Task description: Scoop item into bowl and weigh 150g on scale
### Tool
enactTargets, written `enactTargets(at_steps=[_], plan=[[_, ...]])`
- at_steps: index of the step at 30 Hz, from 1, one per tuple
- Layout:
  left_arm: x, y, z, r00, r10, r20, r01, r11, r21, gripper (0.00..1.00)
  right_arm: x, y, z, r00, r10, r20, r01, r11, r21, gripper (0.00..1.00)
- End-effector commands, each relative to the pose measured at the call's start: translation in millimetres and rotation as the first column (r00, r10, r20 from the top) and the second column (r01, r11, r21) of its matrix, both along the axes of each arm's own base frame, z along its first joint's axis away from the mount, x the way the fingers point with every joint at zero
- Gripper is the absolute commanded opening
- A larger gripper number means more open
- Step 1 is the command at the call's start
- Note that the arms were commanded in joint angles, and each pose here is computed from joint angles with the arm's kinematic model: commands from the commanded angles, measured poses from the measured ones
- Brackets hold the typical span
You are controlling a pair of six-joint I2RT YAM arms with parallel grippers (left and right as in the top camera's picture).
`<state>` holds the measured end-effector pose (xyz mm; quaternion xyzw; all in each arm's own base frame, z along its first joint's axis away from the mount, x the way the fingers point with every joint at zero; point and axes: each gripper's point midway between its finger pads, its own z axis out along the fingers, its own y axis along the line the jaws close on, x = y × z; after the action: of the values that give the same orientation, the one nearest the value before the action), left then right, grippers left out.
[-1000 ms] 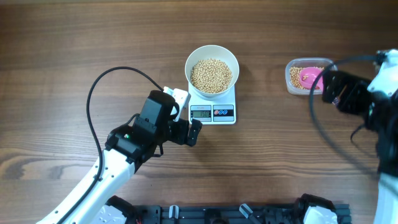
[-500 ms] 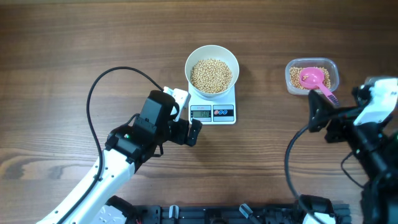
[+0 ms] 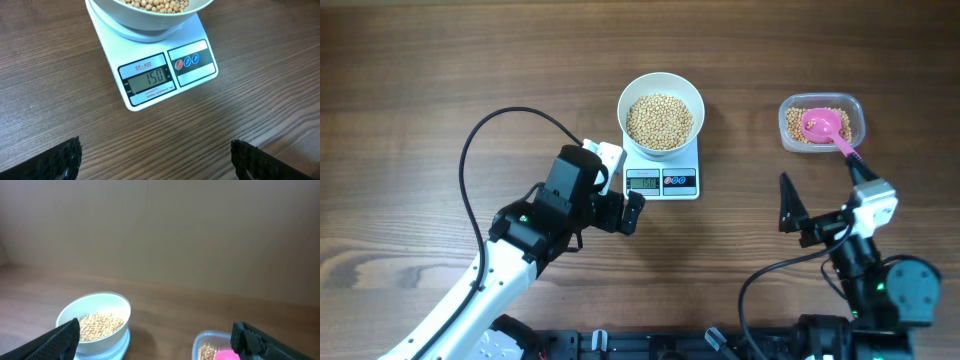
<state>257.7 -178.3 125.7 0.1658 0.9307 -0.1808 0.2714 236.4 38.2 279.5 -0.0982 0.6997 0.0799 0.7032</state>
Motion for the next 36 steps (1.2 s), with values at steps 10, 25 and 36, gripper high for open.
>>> enactTargets(at_steps=[10,25,36], plan=[[3.4,-3.1,5.9,1.0,-0.012,0.021,0.012,1.0,0.002,1.0,3.8,-22.2,-40.6,0.981,-0.133,0.144,0.133,0.991,0.011,1.0],[3.4,-3.1,5.9,1.0,-0.012,0.021,0.012,1.0,0.002,1.0,1.8,-26.5,-48.7,0.972,-0.161,0.169,0.165,0.986,-0.007,1.0],[3.5,-3.1,6.0,1.0,-0.012,0.021,0.012,1.0,0.002,1.0,6.9,-31.8,-66.4,0.968,-0.191,0.16,0.194,0.981,-0.003,1.0]])
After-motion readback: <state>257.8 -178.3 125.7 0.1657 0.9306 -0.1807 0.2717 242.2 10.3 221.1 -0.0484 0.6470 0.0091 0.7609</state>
